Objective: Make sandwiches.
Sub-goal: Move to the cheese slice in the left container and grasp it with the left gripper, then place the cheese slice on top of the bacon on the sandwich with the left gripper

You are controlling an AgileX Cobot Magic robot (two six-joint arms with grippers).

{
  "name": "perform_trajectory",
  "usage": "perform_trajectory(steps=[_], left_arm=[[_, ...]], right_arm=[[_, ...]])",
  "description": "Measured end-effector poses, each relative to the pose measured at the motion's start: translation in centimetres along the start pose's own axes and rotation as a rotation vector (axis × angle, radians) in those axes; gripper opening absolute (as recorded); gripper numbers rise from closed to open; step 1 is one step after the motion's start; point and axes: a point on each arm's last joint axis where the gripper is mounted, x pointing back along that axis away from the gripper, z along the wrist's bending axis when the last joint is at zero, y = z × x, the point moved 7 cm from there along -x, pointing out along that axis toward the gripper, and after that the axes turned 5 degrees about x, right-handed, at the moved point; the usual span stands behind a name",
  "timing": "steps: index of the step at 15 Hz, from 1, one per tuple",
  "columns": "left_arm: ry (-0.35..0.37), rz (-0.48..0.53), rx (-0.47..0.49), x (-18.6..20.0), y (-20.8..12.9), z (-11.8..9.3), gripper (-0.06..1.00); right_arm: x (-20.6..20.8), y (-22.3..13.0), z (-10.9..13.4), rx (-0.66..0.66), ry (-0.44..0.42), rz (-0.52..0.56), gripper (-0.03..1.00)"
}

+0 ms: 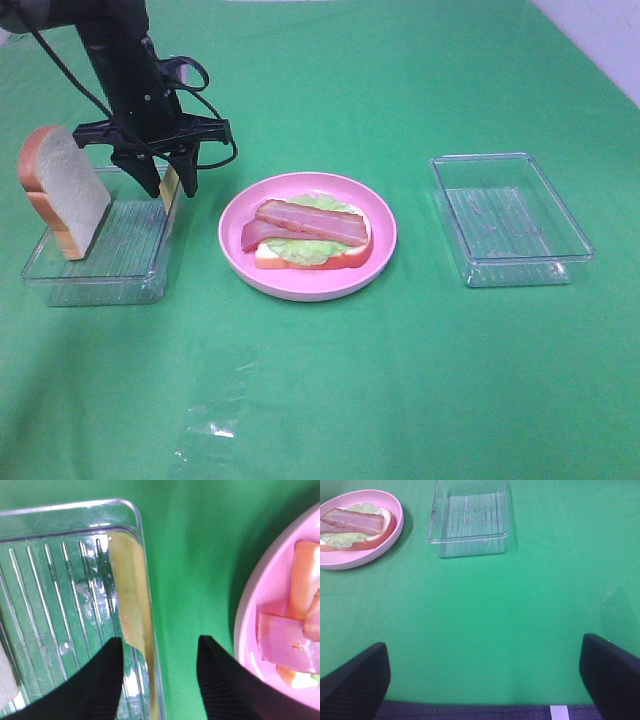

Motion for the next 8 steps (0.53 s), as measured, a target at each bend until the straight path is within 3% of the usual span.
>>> perform_trajectory(steps=[1, 5, 8], left_arm=[[0.000, 0.000, 0.000, 0.00, 0.00, 0.00, 0.36], [0.000, 0.000, 0.000, 0.00, 0.00, 0.00, 0.01], [0.000, 0.000, 0.000, 0.00, 0.00, 0.00, 0.00]], right_arm=[[0.00, 0.00, 0.00, 0.000, 0.000, 0.000, 0.98], [0.00, 0.00, 0.00, 0.000, 0.000, 0.000, 0.98], [0.00, 0.00, 0.00, 0.000, 0.000, 0.000, 0.98]])
